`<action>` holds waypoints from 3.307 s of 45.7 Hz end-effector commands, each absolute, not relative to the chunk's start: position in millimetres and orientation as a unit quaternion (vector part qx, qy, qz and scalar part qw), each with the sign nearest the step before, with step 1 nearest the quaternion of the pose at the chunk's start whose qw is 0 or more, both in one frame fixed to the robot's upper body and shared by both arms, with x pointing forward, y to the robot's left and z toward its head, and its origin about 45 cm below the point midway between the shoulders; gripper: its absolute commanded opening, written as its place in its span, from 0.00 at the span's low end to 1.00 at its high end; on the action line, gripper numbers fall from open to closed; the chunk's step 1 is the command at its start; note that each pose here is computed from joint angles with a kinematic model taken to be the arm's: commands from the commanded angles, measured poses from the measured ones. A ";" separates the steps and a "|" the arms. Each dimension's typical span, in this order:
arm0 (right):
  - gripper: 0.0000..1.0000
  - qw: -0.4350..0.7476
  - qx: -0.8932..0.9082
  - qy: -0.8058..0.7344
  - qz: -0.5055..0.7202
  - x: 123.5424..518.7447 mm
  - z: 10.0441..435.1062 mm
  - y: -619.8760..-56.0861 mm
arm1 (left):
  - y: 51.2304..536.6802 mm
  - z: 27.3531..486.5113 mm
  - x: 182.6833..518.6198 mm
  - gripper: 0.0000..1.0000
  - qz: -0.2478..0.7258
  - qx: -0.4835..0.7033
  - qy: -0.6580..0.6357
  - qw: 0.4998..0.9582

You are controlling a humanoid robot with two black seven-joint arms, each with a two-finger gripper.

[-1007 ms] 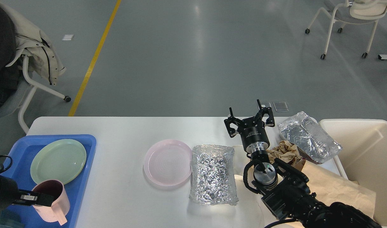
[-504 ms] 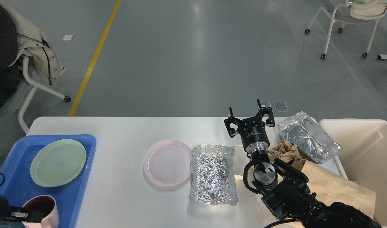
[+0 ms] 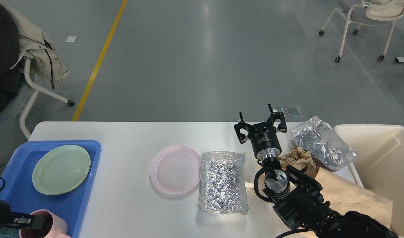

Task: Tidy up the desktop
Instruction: 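Carry the pink cup onto the blue tray and release it, then reach the left gripper to the pink plate's rim and grasp it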

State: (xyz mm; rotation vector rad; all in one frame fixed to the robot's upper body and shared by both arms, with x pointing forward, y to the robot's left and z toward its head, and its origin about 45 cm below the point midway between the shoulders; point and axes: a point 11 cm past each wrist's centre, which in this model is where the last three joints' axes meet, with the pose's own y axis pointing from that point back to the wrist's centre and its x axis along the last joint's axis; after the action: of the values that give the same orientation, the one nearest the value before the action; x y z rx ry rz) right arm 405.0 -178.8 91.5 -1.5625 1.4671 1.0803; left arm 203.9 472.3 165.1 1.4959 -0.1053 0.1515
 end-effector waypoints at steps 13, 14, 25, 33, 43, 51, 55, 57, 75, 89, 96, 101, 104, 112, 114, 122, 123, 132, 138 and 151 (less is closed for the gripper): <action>1.00 0.362 -0.607 0.570 0.420 405.0 91.5 -178.8 | 436.4 350.1 298.2 0.84 0.155 0.579 -0.125 0.790; 1.00 0.362 -0.607 0.570 0.420 405.0 91.5 -178.8 | 433.0 366.0 306.6 0.84 0.170 0.572 -0.145 0.789; 1.00 0.362 -0.607 0.570 0.420 405.0 91.5 -178.8 | 359.7 484.9 356.2 0.84 0.241 0.486 -0.276 0.793; 1.00 0.362 -0.607 0.570 0.420 405.0 91.5 -178.8 | 316.4 508.2 365.6 0.84 0.220 0.462 -0.305 0.804; 1.00 0.362 -0.607 0.570 0.420 405.0 91.5 -178.8 | 285.4 406.3 389.6 0.84 0.186 0.512 -0.235 0.805; 1.00 0.362 -0.607 0.570 0.420 405.0 91.5 -178.8 | 256.1 310.0 393.1 0.84 0.190 0.535 -0.206 0.797; 1.00 0.362 -0.607 0.570 0.420 405.0 91.5 -178.8 | 244.7 262.4 389.8 0.84 0.183 0.558 -0.201 0.784; 1.00 0.362 -0.607 0.570 0.420 405.0 91.5 -178.8 | 242.1 239.8 387.6 0.83 0.177 0.577 -0.204 0.771; 1.00 0.362 -0.607 0.570 0.420 405.0 91.5 -178.8 | 224.1 149.6 369.3 0.64 0.153 0.612 -0.155 0.761; 1.00 0.362 -0.607 0.570 0.420 405.0 91.5 -178.8 | 214.4 101.0 359.0 0.61 0.162 0.629 -0.105 0.753; 1.00 0.362 -0.607 0.570 0.420 405.0 91.5 -178.8 | 221.1 97.7 359.4 0.59 0.164 0.639 -0.098 0.745; 1.00 0.362 -0.607 0.570 0.420 405.0 91.5 -178.8 | 232.8 95.0 366.4 0.59 0.182 0.645 -0.088 0.737; 1.00 0.362 -0.607 0.570 0.420 405.0 91.5 -178.8 | 235.1 91.0 365.2 0.59 0.188 0.644 -0.079 0.737; 1.00 0.362 -0.607 0.570 0.420 405.0 91.5 -178.8 | 240.1 89.7 371.1 0.58 0.203 0.651 -0.078 0.728; 1.00 0.362 -0.607 0.570 0.420 405.0 91.5 -178.8 | 237.6 86.7 371.3 0.58 0.204 0.651 -0.079 0.727; 1.00 0.362 -0.607 0.570 0.420 405.0 91.5 -178.8 | 230.2 81.7 377.3 0.55 0.211 0.652 -0.086 0.723; 1.00 0.362 -0.607 0.570 0.420 405.0 91.5 -178.8 | 230.4 81.2 377.4 0.54 0.210 0.653 -0.088 0.722; 1.00 0.363 -0.607 0.569 0.420 405.1 91.8 -178.5 | 235.1 79.8 380.2 0.51 0.215 0.658 -0.091 0.715; 1.00 0.363 -0.607 0.569 0.420 405.1 91.8 -178.5 | 229.8 75.0 377.3 0.51 0.210 0.657 -0.090 0.718; 1.00 0.362 -0.607 0.570 0.420 405.0 91.5 -178.8 | 219.2 62.9 367.4 0.46 0.201 0.656 -0.089 0.722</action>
State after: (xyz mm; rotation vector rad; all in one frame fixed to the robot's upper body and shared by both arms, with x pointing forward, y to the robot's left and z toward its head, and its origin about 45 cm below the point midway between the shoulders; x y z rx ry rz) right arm 405.1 -178.5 91.8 -1.5628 1.4653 1.0804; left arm 369.6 225.0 65.3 1.4552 -0.1920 0.4509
